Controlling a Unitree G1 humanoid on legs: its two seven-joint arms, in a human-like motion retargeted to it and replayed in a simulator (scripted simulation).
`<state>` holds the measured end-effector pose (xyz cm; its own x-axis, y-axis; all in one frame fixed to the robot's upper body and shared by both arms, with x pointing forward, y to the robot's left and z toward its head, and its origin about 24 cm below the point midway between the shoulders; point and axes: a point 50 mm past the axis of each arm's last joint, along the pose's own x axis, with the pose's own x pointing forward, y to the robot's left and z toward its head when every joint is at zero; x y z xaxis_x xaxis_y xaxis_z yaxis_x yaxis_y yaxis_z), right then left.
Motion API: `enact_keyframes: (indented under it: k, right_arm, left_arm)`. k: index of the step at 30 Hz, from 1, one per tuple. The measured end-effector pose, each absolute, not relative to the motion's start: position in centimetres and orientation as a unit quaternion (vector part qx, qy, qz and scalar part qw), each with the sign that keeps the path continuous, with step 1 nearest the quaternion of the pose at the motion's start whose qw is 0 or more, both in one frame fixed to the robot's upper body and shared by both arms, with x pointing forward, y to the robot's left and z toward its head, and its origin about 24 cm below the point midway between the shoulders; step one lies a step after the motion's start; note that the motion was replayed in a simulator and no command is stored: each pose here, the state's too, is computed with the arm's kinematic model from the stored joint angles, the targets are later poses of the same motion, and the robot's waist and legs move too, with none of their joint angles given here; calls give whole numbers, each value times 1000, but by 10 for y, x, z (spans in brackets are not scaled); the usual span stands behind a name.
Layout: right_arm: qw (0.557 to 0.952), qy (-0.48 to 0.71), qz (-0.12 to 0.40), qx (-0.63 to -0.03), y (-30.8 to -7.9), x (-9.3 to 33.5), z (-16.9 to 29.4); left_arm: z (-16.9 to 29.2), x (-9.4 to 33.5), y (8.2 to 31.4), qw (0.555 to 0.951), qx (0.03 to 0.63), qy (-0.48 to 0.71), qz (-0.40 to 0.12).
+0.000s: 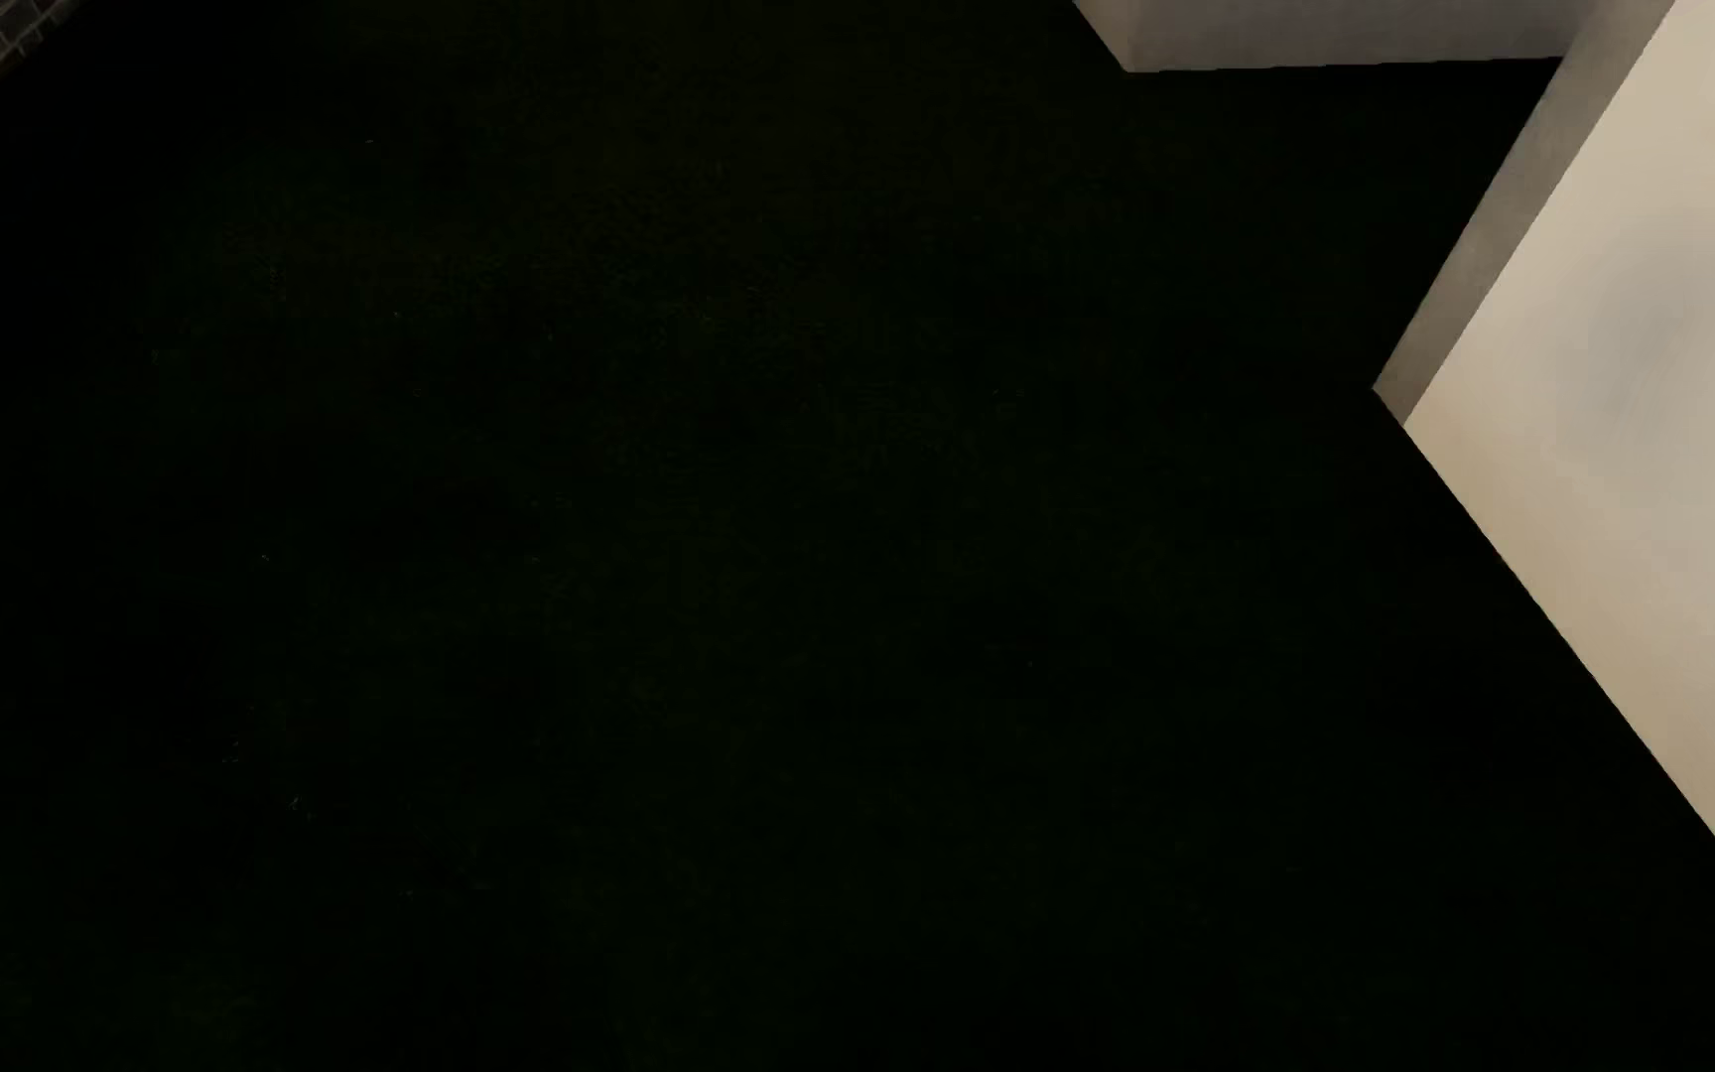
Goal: Avoid the corner
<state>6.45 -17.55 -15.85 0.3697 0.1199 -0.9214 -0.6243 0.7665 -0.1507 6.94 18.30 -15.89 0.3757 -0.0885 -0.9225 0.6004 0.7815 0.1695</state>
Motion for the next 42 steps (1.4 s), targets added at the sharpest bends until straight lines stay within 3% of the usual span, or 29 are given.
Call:
enact_keyframes:
  k: [2, 8, 15, 19, 24, 26, 30, 33, 35, 37, 40, 42]
  right_arm:
    - [788, 512, 238, -245, -175, 60, -159]
    - [806, 468, 249, -264, -173, 90, -150]
    - [844, 406, 224, -269, -172, 142, -132]
    - [819, 446, 237, -273, -173, 118, -145]
    - [771, 514, 265, -266, -176, 54, -160]
    - [774, 534, 234, -247, -185, 40, -160]
    - [742, 569, 248, -253, -193, 6, -161]
    - [721, 592, 257, -253, -194, -14, -163]
    - [712, 599, 264, -253, -192, -21, -164]
    - [703, 605, 269, -260, -194, -24, -165]
    - [730, 579, 256, -258, -193, 0, -164]
    - [754, 539, 260, -269, -188, 34, -161]
  left_arm:
    - [-159, 61, 196, 795, 228, 534, -174]
    - [-163, 36, 192, 782, 215, 557, -179]
    - [-166, -3, 210, 741, 219, 614, -162]
    - [-166, -9, 214, 726, 234, 623, -175]
    - [-164, 27, 206, 769, 219, 579, -157]
    - [-157, 59, 197, 803, 217, 531, -161]
    - [-138, 107, 199, 851, 221, 454, -146]
    - [-129, 131, 206, 865, 227, 428, -130]
    - [-135, 122, 208, 859, 216, 448, -116]
    - [-150, 86, 203, 834, 197, 502, -118]
    - [-160, 46, 194, 800, 200, 545, -152]
    - [-162, 23, 202, 779, 200, 576, -146]
